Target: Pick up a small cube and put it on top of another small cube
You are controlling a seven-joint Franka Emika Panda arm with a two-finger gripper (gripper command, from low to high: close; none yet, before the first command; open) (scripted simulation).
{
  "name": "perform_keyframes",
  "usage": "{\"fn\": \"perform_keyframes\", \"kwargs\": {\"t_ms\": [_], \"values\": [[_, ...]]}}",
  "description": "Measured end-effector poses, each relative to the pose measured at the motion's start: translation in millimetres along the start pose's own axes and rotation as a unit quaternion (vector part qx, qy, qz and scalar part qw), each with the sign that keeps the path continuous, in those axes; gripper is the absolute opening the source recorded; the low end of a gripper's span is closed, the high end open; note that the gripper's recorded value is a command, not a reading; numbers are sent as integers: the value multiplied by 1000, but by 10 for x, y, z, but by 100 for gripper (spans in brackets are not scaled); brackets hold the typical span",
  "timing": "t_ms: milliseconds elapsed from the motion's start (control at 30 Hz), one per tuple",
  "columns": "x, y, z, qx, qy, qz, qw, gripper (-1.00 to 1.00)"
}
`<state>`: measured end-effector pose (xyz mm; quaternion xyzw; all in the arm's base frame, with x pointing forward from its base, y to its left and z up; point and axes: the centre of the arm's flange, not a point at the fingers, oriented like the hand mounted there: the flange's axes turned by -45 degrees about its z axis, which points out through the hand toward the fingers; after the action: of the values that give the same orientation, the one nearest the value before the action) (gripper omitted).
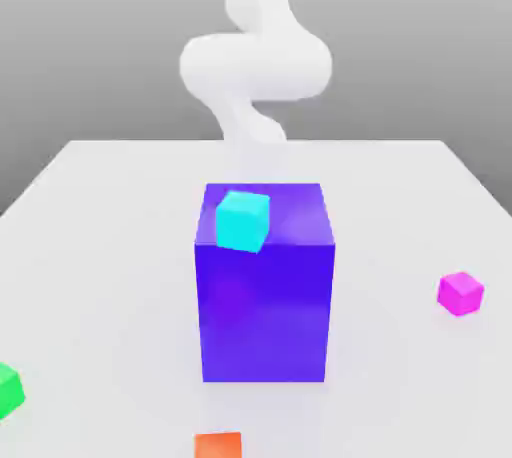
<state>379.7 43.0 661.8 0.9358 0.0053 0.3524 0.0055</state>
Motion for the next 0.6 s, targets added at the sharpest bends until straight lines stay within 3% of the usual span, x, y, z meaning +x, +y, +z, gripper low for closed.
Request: {"fn": "perform_keyframes", "kwargs": {"t_ms": [333, 600], "values": [[-1281, -1686, 1919, 8, -153, -75, 985, 0], [-3127, -2697, 2478, 47, -269, -148, 951, 0]]}}
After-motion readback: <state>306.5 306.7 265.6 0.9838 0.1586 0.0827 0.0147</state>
